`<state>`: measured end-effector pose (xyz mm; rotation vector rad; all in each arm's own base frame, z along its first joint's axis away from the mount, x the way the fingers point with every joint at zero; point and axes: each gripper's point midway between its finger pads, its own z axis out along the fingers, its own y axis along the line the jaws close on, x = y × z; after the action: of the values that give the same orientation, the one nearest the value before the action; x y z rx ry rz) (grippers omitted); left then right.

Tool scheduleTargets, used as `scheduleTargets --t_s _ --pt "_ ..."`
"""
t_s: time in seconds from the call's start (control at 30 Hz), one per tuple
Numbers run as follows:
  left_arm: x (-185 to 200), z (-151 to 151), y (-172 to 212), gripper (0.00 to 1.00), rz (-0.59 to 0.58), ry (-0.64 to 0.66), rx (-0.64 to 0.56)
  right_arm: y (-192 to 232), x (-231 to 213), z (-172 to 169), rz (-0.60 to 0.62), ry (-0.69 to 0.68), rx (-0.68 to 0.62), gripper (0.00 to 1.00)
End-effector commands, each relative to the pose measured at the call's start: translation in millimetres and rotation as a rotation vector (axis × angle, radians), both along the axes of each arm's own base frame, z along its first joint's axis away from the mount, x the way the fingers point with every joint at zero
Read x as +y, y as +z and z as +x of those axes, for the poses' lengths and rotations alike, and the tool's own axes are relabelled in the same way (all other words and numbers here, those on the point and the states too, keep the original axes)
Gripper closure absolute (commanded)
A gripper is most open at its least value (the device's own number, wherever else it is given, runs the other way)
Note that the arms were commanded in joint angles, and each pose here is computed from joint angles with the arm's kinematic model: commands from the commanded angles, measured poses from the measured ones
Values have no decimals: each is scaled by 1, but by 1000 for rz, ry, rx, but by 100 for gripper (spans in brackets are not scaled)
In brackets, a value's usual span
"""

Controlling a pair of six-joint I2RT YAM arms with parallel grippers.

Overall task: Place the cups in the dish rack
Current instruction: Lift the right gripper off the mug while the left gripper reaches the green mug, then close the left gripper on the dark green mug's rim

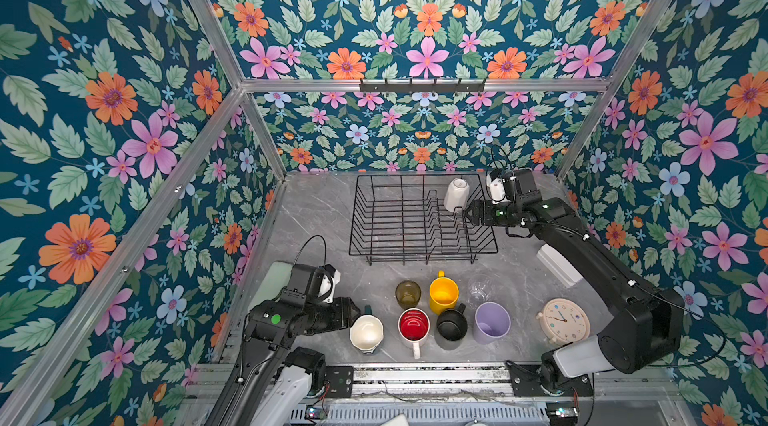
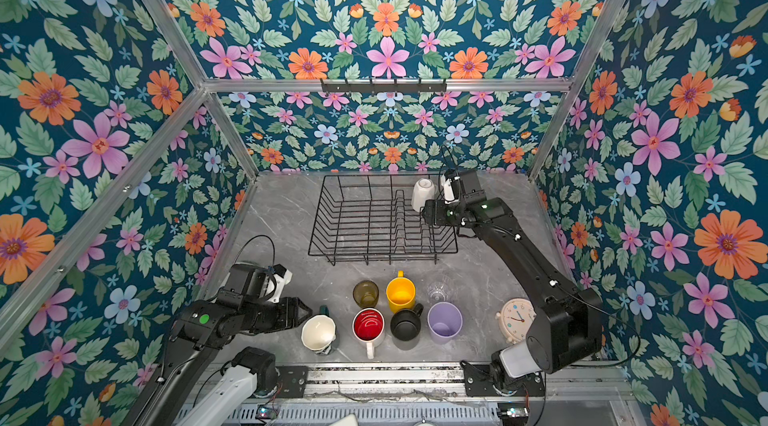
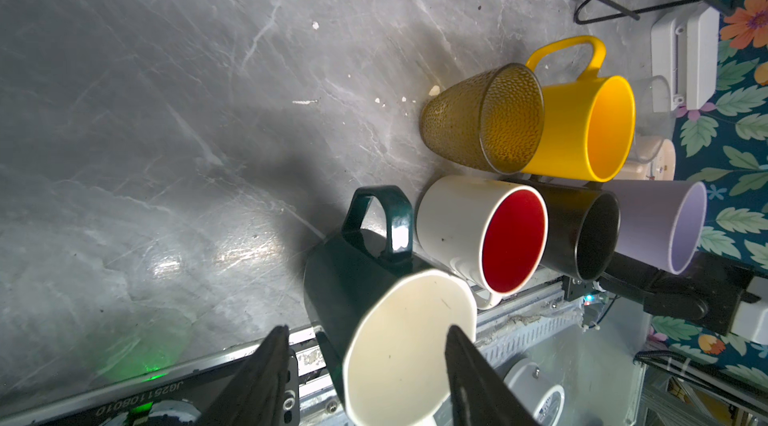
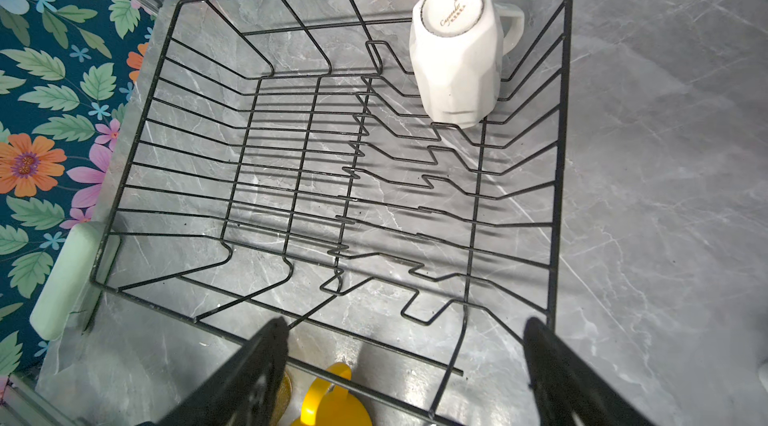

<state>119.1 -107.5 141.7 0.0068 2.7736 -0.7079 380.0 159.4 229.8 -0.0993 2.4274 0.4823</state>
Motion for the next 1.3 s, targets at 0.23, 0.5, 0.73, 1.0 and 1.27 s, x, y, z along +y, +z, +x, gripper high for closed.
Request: scheduleTargets --t_s 0.23,0.5,0.73,1.0,1.27 --pt "-15 3 3 38 -29 -86 -43 4 2 1 9 -2 -12 12" --pt "-17 -2 -6 39 7 -136 -30 0 1 -1 7 -6 -5 12" --pt "-13 -8 -14 41 53 -155 -5 -1 0 -2 3 -3 -2 12" --pt "-17 -8 -21 46 70 -172 15 0 -1 -3 3 -5 -6 12" --pt "-19 -7 -32 50 114 -187 36 -1 -5 -7 -10 -16 -11 12"
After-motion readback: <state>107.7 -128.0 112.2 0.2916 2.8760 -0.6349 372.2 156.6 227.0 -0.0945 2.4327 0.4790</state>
